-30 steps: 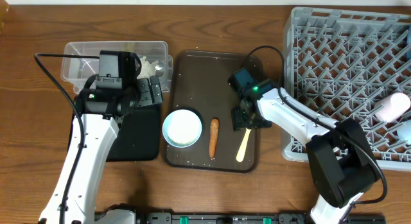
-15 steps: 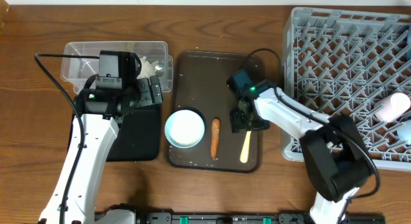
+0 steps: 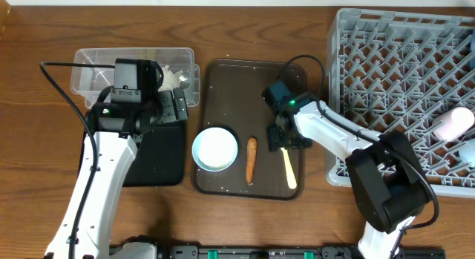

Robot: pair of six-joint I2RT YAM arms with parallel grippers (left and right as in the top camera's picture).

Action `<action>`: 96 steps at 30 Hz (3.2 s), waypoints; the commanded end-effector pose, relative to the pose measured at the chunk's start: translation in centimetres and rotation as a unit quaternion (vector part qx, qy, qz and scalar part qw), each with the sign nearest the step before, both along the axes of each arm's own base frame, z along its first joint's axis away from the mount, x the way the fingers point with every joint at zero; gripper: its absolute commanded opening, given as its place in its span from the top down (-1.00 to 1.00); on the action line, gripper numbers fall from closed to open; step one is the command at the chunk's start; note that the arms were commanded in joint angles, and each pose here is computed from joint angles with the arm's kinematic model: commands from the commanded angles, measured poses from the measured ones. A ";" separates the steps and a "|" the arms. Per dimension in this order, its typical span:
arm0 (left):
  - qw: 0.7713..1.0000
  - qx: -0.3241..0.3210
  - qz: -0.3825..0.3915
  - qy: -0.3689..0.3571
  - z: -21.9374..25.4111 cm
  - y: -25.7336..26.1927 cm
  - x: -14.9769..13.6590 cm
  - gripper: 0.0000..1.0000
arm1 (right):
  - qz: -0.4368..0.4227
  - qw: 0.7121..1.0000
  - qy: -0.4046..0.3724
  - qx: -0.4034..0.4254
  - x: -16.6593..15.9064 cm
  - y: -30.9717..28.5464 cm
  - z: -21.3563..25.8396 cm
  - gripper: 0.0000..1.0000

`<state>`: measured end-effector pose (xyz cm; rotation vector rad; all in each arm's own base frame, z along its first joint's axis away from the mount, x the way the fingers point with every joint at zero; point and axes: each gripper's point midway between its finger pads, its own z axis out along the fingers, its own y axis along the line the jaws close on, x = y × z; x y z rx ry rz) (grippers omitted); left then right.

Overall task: Sort waste into correct bins and load items into the dishwasher rack
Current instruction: 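Move right gripper to yellow spoon on tray and grasp it, then carry yellow spoon with right gripper and drop into dish rack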

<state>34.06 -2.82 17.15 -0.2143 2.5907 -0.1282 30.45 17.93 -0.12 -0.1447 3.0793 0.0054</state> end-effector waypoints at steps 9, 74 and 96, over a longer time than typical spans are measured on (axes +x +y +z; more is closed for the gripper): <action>1.000 0.009 0.003 0.005 -0.3 0.5 -0.1 -0.97 | 0.076 0.997 0.004 -0.011 0.1 -0.5 -1.3 -0.27; 1.000 0.009 0.003 0.005 -0.3 0.5 -0.1 -0.97 | 0.067 0.996 -0.004 0.060 1.0 1.7 4.9 0.52; 1.000 0.010 0.003 0.006 -0.3 0.5 -0.1 -0.97 | -0.059 0.993 -0.088 0.050 7.3 -15.5 15.7 0.56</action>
